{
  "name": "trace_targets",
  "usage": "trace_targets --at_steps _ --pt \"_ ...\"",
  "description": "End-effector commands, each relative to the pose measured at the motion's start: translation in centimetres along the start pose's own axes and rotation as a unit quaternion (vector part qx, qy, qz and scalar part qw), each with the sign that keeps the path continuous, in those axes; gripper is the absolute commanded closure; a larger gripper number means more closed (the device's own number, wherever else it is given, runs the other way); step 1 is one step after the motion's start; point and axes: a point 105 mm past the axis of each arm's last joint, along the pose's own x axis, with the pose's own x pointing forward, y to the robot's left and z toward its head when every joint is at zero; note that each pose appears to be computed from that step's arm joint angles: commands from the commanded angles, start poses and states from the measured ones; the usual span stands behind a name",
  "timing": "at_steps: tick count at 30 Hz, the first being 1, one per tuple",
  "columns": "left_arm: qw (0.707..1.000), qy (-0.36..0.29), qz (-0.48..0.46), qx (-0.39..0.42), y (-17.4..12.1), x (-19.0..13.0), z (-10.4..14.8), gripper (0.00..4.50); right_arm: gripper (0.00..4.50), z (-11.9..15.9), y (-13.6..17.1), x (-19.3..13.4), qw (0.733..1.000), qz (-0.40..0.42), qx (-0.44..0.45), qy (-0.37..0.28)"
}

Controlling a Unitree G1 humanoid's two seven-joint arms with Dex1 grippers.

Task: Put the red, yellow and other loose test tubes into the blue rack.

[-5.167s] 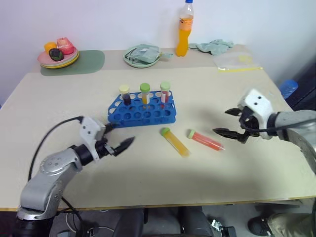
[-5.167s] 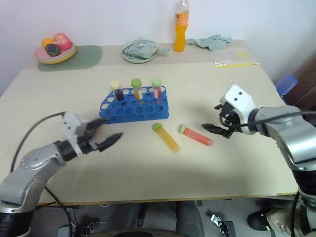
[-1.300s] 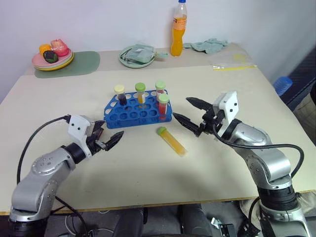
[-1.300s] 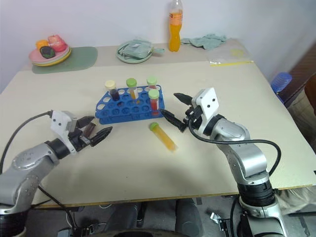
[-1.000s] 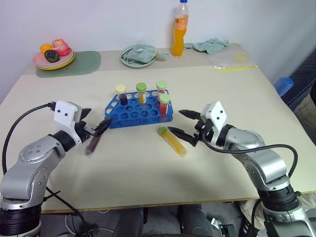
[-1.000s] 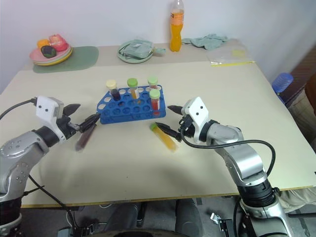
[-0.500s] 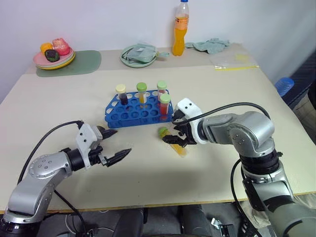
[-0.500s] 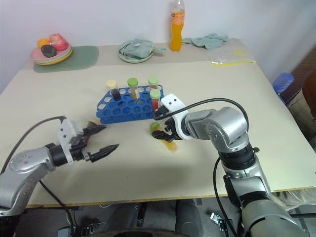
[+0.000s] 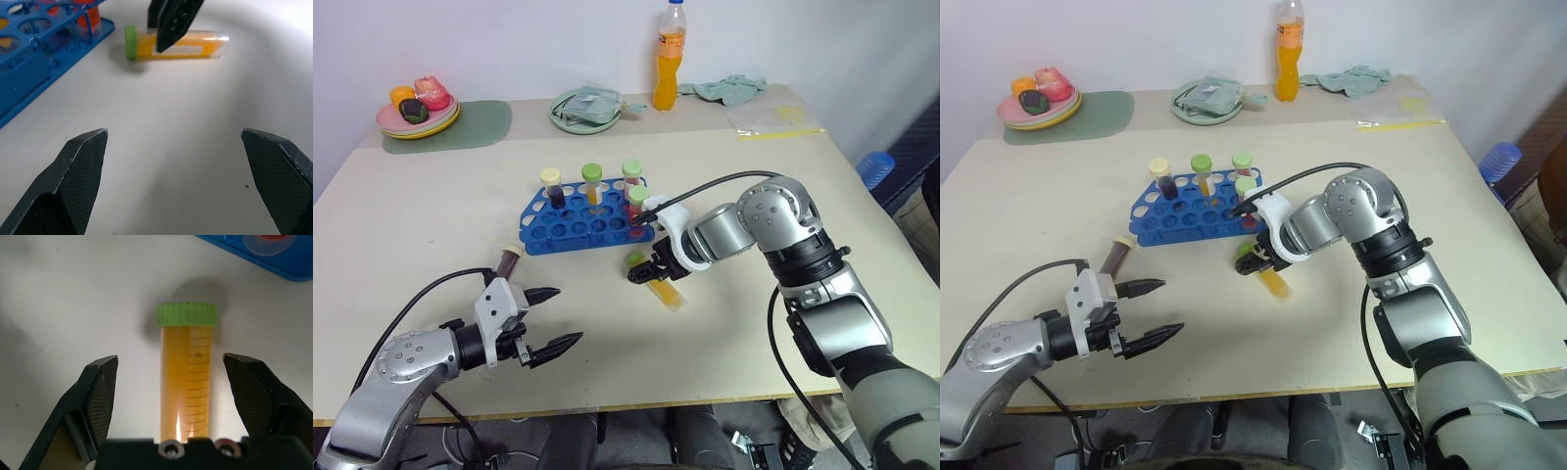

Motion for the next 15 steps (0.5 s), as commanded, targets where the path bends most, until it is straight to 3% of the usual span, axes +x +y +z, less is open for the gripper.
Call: trace_targets --at_steps 1,3,5,8,10,12,15 --pt "1.000 -0.020 -0.016 0.015 -0.9 0.5 1.3 0.00 2.02 0.9 0.4 -0.6 1.000 0.000 -0.002 -0.003" --pt "1.000 -0.020 -0.017 0.014 -1.0 0.6 1.3 0.00 3.12 1.0 0.8 -0.9 1.000 0.010 -0.006 -0.003" --pt "1.000 -0.021 -0.017 0.011 -1.1 0.7 1.3 0.00 3.77 1.0 1.2 -1.3 1.000 0.019 -0.014 -0.008" --pt "1.000 -0.017 -0.007 0.004 -0.8 0.4 0.8 0.00 3.77 1.7 2.2 -2.6 0.997 0.031 -0.049 -0.057" --pt "1.000 -0.016 0.012 -0.009 -0.2 -0.2 0.2 0.00 3.77 3.1 3.8 -4.1 0.982 0.051 -0.098 -0.155" --pt "0.998 -0.023 0.040 -0.034 0.5 -0.9 -0.4 0.00 3.77 4.8 6.1 -6.3 0.929 0.078 -0.184 -0.311" --pt "0.993 -0.045 0.095 -0.059 2.1 -2.1 -1.2 0.00 3.77 4.2 8.2 -6.8 0.860 0.118 -0.285 -0.407"
